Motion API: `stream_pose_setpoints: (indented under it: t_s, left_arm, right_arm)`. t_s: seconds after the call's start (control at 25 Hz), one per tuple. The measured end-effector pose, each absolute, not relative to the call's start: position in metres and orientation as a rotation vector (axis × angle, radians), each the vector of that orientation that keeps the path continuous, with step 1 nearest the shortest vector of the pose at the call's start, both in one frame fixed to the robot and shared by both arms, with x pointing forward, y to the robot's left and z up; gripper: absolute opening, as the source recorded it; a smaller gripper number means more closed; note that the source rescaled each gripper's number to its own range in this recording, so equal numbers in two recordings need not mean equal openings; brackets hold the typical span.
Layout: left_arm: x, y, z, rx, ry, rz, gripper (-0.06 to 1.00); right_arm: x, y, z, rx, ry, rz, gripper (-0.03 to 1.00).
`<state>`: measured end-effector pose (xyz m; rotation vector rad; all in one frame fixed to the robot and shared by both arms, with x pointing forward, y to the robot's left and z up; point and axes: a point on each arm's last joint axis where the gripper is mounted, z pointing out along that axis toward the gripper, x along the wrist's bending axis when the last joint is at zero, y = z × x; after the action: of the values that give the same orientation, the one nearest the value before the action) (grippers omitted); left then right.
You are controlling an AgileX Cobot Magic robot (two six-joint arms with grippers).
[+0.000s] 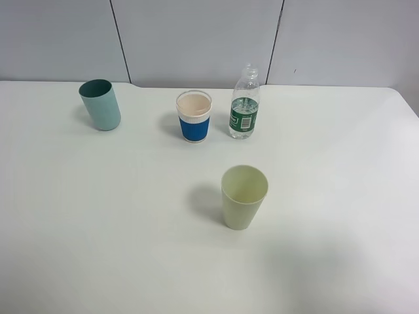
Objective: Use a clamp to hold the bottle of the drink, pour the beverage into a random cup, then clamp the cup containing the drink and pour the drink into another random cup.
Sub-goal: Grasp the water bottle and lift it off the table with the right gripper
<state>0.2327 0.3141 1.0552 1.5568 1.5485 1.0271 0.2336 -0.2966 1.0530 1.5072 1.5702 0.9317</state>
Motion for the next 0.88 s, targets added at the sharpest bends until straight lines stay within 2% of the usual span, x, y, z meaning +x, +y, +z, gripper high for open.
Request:
stream_pose_setpoints:
  t_s: [0.88]
  left_arm:
    - [0.2327, 0.3141, 1.0552, 1.557, 1.549, 1.027, 1.0]
  right_arm:
    - [0.2336, -0.2966, 1.053, 1.507, 1.57, 0.932, 0.94]
